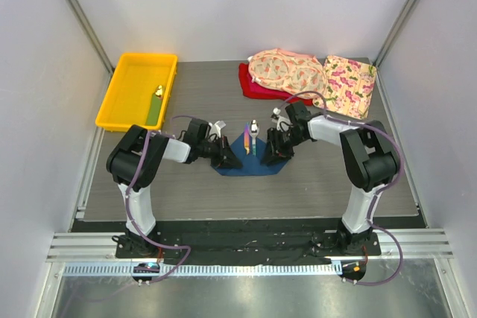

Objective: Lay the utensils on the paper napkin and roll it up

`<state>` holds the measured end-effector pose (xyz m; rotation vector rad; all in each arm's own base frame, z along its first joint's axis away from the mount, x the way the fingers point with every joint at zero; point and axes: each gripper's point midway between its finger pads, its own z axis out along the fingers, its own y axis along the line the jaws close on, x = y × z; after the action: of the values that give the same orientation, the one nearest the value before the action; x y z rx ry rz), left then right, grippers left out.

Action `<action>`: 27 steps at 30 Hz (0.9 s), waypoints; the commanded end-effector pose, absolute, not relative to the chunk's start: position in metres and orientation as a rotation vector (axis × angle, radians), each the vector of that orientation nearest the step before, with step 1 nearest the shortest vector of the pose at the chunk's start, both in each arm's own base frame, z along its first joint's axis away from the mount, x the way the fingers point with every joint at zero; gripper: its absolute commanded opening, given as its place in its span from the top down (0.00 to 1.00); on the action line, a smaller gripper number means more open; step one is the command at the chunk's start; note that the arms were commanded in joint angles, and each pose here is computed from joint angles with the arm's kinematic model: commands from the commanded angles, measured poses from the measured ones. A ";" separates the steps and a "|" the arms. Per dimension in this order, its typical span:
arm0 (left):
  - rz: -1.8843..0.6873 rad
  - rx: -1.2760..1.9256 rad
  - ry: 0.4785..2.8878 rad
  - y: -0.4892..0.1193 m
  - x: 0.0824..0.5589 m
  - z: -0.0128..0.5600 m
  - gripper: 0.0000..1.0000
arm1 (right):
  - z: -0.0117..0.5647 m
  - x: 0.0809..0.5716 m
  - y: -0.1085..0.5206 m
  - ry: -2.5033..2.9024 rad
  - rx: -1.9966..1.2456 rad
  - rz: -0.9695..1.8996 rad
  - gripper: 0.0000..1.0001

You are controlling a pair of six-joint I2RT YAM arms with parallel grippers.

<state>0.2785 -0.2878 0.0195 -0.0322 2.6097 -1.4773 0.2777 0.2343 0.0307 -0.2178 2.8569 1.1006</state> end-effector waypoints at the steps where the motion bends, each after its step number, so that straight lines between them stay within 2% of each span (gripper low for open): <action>1: -1.391 -0.042 2.632 -0.281 0.283 0.005 0.88 | 0.063 0.288 0.216 2.782 -0.204 1.056 0.49; 5: -1.389 -0.042 2.631 -0.281 0.283 0.005 0.88 | 0.059 0.292 0.189 2.801 -0.143 0.960 0.37; 6: -1.387 -0.044 2.632 -0.280 0.283 0.005 0.88 | 0.056 0.294 0.183 2.811 -0.131 0.931 0.31; 7: -1.387 -0.046 2.633 -0.280 0.282 0.004 0.88 | 0.054 0.297 0.175 2.811 -0.120 0.900 0.30; 8: -1.389 -0.043 2.632 -0.280 0.282 0.004 0.88 | 0.050 0.300 0.170 2.820 -0.110 0.854 0.20; 9: -1.387 -0.046 2.633 -0.280 0.283 0.004 0.88 | 0.048 0.303 0.166 2.823 -0.106 0.828 0.18; 13: -1.389 -0.049 2.632 -0.280 0.283 0.004 0.88 | 0.034 0.309 0.157 2.849 -0.089 0.737 0.16; 16: -1.391 -0.045 2.631 -0.281 0.283 0.005 0.88 | 0.030 0.310 0.162 2.852 -0.091 0.772 0.16; 22: -1.389 -0.046 2.631 -0.281 0.283 0.004 0.88 | 0.014 0.291 0.187 2.924 -0.100 0.961 0.17; 27: -1.386 -0.047 2.634 -0.281 0.283 0.003 0.88 | 0.019 0.279 0.213 2.917 -0.091 1.209 0.23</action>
<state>0.2787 -0.2876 0.0191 -0.0343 2.6106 -1.4750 0.2998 0.1962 0.0363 -0.0904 2.8542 1.0609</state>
